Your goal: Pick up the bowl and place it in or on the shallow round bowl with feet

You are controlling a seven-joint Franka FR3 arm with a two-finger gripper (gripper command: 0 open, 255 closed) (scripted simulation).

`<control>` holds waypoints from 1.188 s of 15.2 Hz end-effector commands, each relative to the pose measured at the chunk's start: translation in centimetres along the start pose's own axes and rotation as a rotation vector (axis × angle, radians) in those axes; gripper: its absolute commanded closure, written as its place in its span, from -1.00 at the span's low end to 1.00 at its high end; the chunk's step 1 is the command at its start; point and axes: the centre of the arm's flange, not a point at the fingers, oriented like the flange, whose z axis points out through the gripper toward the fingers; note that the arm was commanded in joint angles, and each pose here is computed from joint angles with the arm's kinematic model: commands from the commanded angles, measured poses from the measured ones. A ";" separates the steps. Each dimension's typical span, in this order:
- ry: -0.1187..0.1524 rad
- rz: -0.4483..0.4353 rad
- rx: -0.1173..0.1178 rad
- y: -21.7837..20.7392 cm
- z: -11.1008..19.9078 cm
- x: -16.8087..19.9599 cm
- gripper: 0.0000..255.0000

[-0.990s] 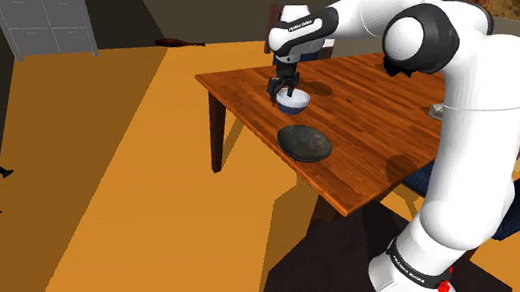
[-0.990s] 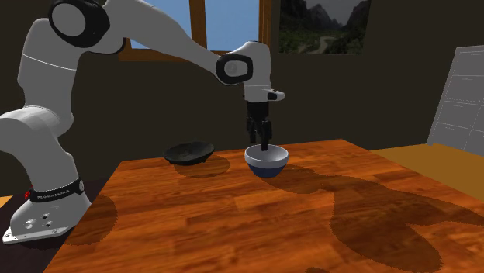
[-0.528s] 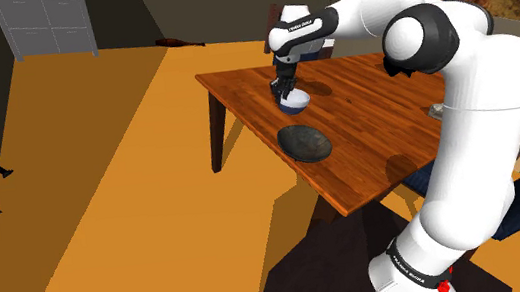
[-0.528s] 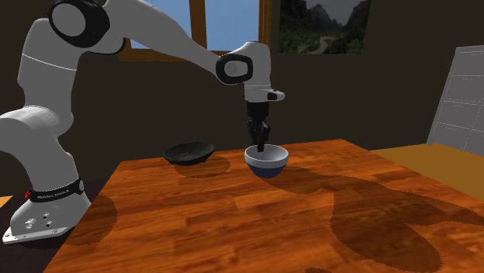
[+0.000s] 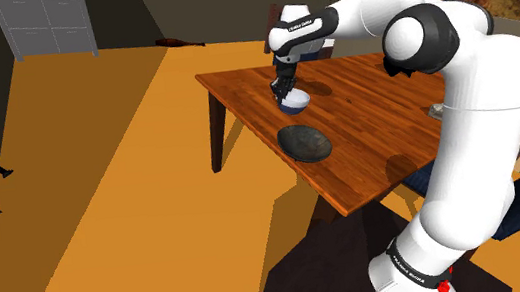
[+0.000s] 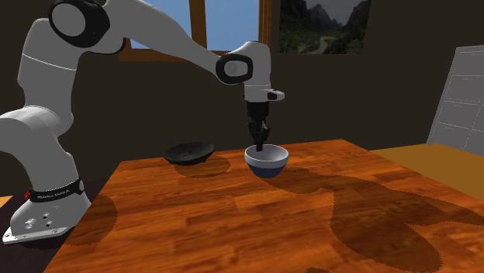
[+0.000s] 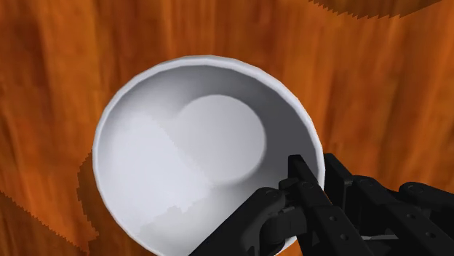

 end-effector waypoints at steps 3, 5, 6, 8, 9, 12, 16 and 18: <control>-0.001 0.000 0.000 0.1 -1.5 0.0 1.00; -0.001 0.000 0.000 0.1 -2.6 0.0 1.00; -0.001 0.000 0.000 0.2 -3.1 0.0 1.00; -0.001 0.000 0.000 0.2 -4.1 0.0 1.00; -0.001 0.000 0.000 0.3 -4.7 0.1 1.00; -0.001 0.000 0.000 0.4 -6.3 0.1 1.00; -0.001 0.000 0.000 0.5 -8.4 0.1 1.00; -0.001 0.000 0.000 0.6 -9.4 0.1 1.00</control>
